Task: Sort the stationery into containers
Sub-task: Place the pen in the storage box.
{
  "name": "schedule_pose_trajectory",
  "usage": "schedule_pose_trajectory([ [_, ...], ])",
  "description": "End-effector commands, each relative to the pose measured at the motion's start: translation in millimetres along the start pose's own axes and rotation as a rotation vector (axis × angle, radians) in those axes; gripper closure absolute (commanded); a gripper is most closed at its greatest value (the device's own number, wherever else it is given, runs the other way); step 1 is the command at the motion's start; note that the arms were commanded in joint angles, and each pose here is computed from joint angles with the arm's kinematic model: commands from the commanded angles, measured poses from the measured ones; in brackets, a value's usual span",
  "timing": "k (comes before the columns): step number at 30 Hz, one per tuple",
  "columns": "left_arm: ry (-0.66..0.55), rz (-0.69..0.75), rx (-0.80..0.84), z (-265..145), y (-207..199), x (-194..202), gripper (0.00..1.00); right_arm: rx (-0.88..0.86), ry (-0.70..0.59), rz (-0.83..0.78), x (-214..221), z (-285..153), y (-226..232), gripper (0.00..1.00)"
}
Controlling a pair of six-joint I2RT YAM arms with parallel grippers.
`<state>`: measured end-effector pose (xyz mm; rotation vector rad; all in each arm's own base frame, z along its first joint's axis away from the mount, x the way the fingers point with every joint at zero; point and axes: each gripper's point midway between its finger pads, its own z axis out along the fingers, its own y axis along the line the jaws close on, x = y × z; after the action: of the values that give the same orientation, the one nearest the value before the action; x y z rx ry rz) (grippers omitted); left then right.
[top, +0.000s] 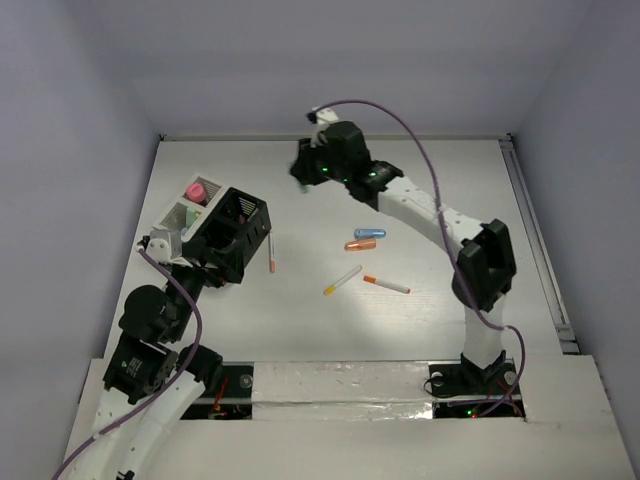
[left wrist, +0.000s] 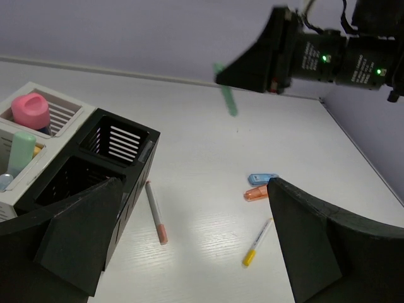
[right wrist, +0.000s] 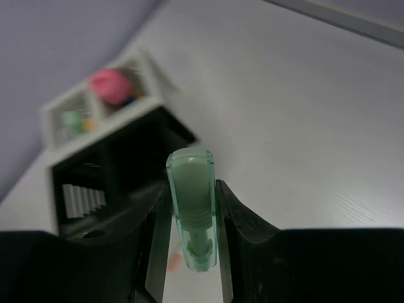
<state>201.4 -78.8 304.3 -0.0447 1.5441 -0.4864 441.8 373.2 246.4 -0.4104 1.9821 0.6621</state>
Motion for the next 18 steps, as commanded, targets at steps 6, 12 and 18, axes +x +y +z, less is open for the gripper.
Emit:
schedule_pose_trajectory([
  [6,-0.029,-0.007,-0.025,5.1,2.7,-10.4,0.01,-0.438,-0.156,0.048,-25.8,66.9,161.1,0.72],
  [12,-0.025,-0.003,-0.021,6.2,2.6,-9.4,0.01,-0.444,-0.171,0.075,-16.1,92.0,167.0,0.71],
  [18,-0.024,-0.001,-0.015,6.2,1.5,-9.4,0.01,-0.399,-0.154,0.06,3.3,105.2,160.1,0.7],
])
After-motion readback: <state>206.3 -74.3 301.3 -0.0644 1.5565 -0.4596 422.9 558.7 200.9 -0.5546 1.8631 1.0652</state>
